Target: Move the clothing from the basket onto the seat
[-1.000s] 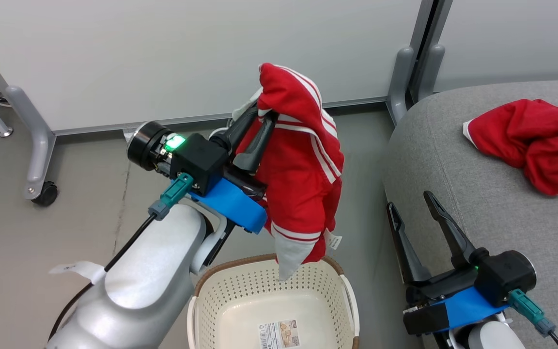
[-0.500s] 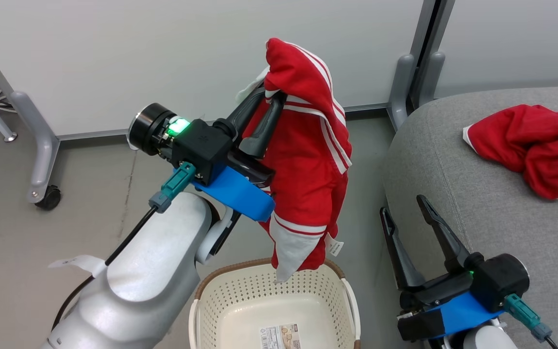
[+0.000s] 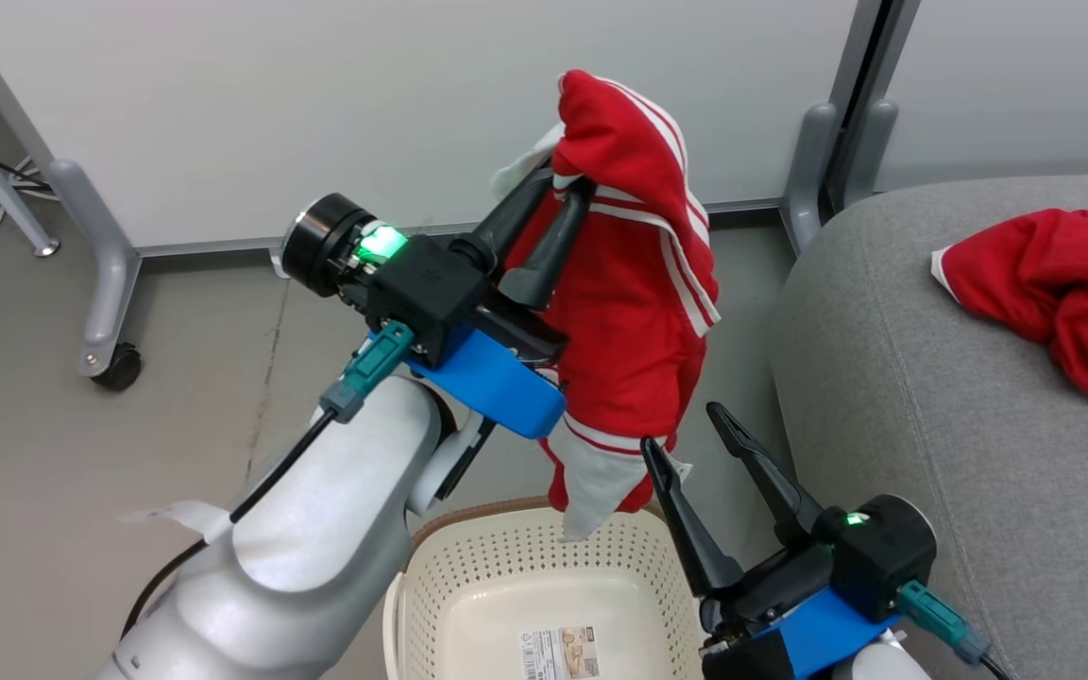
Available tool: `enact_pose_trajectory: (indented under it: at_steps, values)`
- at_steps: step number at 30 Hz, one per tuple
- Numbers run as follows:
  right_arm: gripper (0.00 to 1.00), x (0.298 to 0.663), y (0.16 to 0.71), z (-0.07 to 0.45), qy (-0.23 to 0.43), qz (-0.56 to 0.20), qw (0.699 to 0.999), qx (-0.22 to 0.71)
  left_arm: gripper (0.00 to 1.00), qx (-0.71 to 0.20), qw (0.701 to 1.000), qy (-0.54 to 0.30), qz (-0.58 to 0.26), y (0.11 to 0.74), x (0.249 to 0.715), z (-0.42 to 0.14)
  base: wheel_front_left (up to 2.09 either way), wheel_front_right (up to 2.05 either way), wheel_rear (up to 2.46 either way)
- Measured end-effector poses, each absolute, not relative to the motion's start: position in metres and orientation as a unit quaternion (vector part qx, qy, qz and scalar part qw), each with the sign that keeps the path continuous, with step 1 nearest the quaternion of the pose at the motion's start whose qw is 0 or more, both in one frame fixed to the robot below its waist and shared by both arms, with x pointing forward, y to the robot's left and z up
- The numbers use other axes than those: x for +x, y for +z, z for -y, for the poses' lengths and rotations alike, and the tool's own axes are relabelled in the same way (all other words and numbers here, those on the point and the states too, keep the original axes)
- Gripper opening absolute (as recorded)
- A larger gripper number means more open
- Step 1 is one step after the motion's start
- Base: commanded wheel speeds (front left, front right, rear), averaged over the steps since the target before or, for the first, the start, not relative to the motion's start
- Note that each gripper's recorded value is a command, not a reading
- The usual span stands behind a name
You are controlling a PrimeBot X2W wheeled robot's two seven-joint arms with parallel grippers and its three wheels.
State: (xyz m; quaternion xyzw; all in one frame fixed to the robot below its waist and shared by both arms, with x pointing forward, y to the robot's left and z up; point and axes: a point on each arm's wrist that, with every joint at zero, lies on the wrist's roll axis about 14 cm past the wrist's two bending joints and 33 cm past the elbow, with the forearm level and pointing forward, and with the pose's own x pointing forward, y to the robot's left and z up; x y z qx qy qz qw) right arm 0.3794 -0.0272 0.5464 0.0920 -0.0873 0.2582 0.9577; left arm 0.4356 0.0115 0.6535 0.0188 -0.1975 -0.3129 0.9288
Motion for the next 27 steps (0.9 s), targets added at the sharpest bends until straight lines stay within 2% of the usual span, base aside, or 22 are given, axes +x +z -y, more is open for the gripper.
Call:
enact_pose_trajectory:
  at_steps: [13, 27]
  values:
    - [1.0, 0.396, 0.54, 0.001, 0.292, 0.067, 0.948, 0.106, 0.0, 0.018, 0.921, -0.328, 0.21, 0.658, 0.419, -0.001, 0.0, 0.0, 0.0]
    - [1.0, 0.404, 0.526, 0.0, 0.288, 0.039, 0.949, 0.123, 0.0, 0.008, 0.913, -0.338, 0.228, 0.67, 0.405, 0.01, 0.0, 0.0, 0.0]
